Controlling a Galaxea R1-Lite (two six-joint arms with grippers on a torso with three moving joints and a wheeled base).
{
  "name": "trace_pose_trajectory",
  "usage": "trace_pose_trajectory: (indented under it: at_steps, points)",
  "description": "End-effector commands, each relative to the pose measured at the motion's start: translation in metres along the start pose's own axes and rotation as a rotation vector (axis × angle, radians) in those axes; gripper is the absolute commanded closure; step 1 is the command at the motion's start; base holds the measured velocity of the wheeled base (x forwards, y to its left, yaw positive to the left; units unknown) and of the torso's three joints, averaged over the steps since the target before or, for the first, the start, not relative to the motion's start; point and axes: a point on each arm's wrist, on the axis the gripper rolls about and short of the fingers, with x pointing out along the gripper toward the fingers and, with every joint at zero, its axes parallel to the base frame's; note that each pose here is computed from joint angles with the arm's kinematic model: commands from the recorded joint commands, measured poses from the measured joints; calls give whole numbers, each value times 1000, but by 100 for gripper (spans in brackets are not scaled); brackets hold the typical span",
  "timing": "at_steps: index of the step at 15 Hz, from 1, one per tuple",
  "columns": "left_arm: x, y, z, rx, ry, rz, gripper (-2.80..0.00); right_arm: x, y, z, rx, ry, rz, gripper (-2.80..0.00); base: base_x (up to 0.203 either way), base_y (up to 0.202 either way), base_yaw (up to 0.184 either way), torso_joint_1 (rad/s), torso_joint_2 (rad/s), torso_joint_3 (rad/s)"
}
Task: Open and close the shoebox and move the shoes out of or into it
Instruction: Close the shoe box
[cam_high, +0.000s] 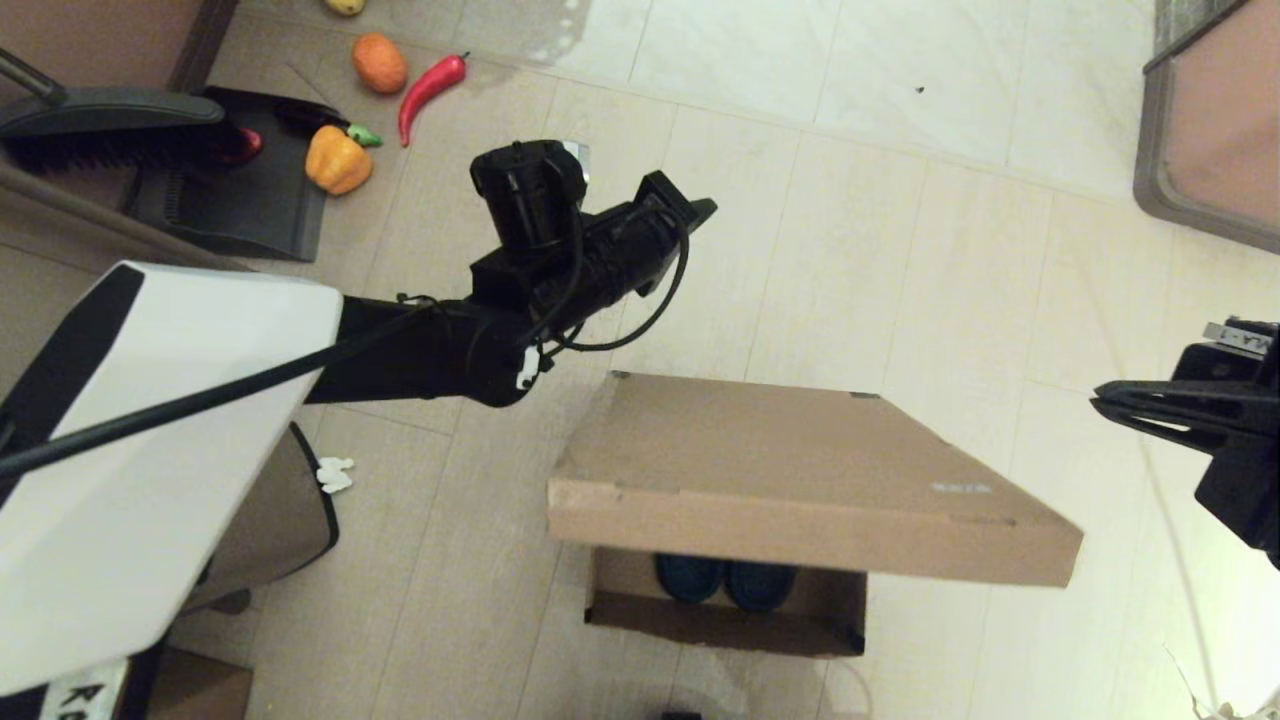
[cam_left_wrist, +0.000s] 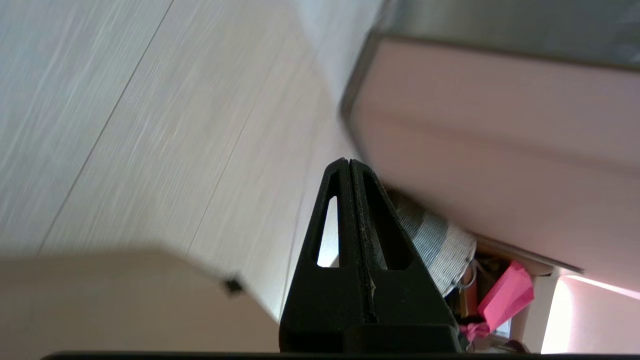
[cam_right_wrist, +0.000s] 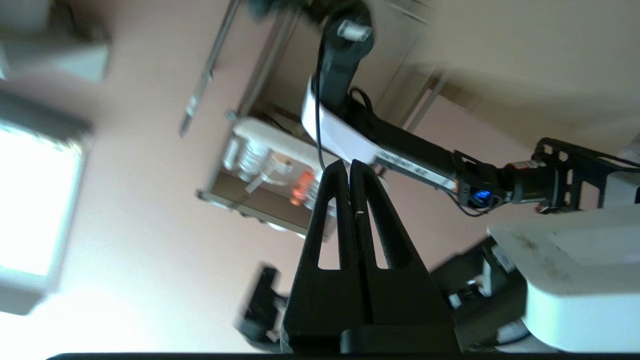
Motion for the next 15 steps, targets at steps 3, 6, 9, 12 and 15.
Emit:
trace_pose_trajectory:
  at_steps: [3, 6, 9, 12, 15]
  points:
    - [-41, 1, -24, -15, 115, 116, 0, -15, 1, -86, -305, -7, 39, 0, 0, 0, 0, 0, 0, 0]
    - [-111, 20, -48, 26, 210, 250, 0, -30, -16, -125, -559, -160, 33, 0, 0, 0, 0, 0, 0, 0]
    - [-199, 50, -59, 115, 210, 380, 0, -39, -33, -138, -673, -405, -25, 0, 0, 0, 0, 0, 0, 0]
    - [-270, 48, -44, 220, 61, 438, 0, -39, -31, -146, -741, -444, -42, 0, 0, 0, 0, 0, 0, 0]
    - [-309, 32, -32, 282, -71, 485, 0, -40, -46, -141, -689, -428, -39, 0, 0, 0, 0, 0, 0, 0]
